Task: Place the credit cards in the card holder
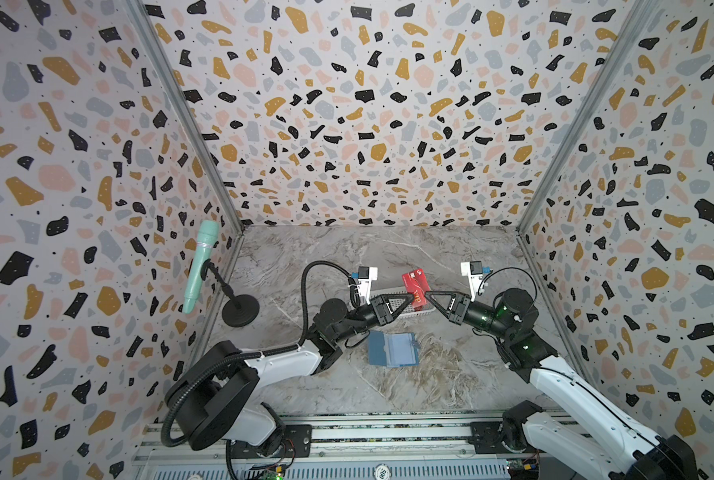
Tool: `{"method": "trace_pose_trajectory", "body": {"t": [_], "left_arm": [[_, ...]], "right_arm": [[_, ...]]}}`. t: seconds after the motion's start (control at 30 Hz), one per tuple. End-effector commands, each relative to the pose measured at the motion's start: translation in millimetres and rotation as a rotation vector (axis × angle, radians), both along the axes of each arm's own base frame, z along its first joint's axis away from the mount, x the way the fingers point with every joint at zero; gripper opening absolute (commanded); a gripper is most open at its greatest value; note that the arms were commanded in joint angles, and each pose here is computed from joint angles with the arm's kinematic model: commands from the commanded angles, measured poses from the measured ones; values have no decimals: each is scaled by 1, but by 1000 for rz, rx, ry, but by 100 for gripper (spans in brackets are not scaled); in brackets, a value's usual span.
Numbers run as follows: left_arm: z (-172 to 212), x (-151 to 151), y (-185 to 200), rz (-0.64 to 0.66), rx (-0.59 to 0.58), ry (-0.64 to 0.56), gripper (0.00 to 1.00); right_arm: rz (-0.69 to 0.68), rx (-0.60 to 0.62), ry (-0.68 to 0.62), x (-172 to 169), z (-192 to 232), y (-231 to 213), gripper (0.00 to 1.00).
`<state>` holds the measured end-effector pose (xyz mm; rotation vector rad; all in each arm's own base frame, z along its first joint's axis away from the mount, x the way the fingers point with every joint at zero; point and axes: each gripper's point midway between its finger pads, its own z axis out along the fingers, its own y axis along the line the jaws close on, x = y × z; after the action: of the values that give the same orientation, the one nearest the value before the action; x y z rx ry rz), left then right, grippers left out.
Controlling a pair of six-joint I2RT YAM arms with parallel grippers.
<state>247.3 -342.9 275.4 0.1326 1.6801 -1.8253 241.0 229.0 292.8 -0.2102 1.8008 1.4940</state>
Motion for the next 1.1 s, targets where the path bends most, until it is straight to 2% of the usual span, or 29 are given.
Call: {"method": "trace_pose_trajectory", "body": {"t": [0.0, 0.13, 0.33, 0.43, 0.53, 0.73, 0.93, 1.07], "left_arm": [[32, -4, 0, -17, -97, -70, 28], [33, -4, 1, -17, -108, -68, 19], [33, -3, 1, -15, -116, -61, 10], [28, -1, 3, -1, -101, -49, 3], [10, 5, 5, 30, -43, -27, 2], [-28, 8, 15, 68, 68, 26, 0], [-82, 0, 29, 78, 274, 85, 0], [-109, -11, 39, 56, 342, 128, 0]], "right_arm": [[20, 25, -24, -3, 7, 1, 2], [30, 34, -16, -4, 6, 2, 2], [46, 39, 8, -4, -2, 4, 3], [29, 32, 15, -4, -6, 2, 13], [-1, 2, 27, -3, -14, -1, 23], [-76, -137, 71, -6, -45, -8, 28], [-135, -370, 120, -17, -95, -6, 30], [-127, -516, 161, -29, -134, -1, 30]]}}
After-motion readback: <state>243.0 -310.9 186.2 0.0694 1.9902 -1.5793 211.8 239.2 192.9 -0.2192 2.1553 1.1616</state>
